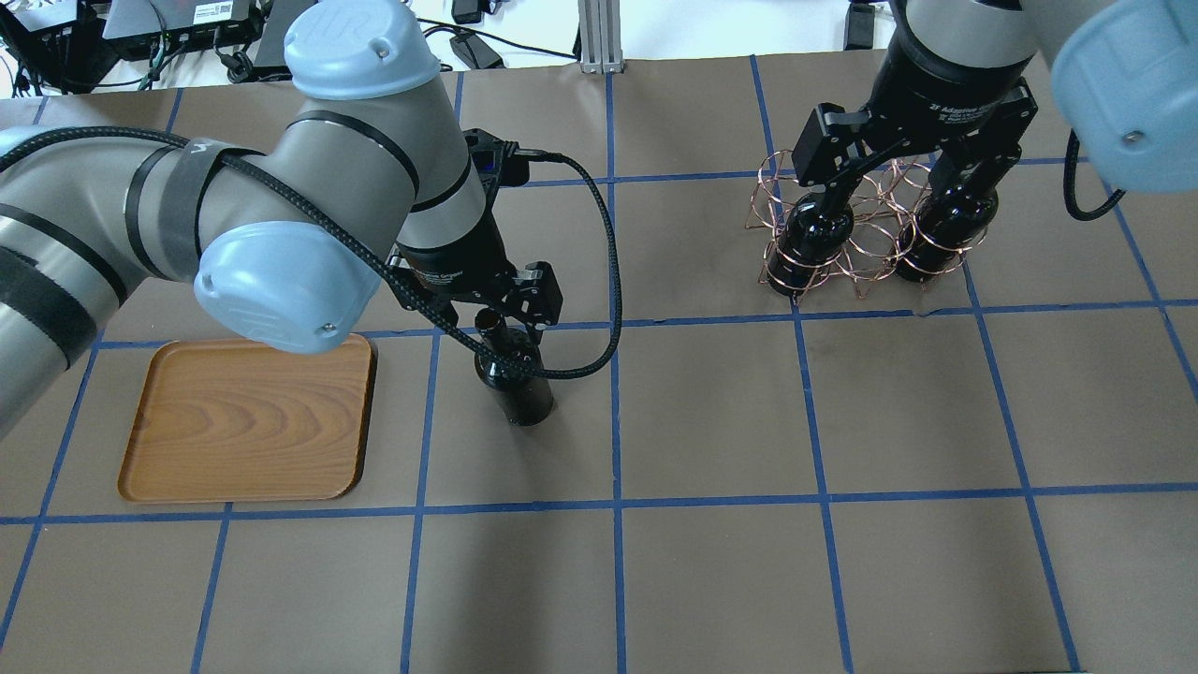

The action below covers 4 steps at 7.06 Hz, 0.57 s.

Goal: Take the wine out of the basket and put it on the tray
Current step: 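Grasp the bottle neck with the left gripper while the right gripper releases and withdraws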

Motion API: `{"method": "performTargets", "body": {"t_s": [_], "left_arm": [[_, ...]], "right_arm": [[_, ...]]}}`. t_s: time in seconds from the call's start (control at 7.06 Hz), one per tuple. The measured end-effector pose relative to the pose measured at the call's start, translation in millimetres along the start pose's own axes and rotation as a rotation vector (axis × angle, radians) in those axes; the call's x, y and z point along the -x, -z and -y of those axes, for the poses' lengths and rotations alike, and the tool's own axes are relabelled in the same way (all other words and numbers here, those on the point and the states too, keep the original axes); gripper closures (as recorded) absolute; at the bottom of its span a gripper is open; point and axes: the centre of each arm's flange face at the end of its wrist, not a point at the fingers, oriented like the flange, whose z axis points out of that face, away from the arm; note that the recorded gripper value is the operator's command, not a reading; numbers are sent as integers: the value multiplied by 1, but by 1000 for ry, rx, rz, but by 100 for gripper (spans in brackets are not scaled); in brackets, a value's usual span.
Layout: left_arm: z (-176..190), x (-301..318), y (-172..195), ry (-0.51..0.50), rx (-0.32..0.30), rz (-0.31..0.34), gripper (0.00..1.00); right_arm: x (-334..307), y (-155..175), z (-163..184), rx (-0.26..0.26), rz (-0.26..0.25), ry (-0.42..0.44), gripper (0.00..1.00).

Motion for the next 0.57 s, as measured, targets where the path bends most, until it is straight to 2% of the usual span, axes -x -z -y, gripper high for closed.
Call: {"method": "performTargets", "body": {"t_s": [0.28,0.42,0.57], "left_arm": [[3,0,-6,-9,8,5,33],[3,0,-6,-13,9,7,58],[3,1,-6,-15,11,8,99]], "right_arm": [[0,-1,0,3,-2,0,0],[0,-1,0,3,-3,0,0],[0,-1,0,4,-4,0,0]]}}
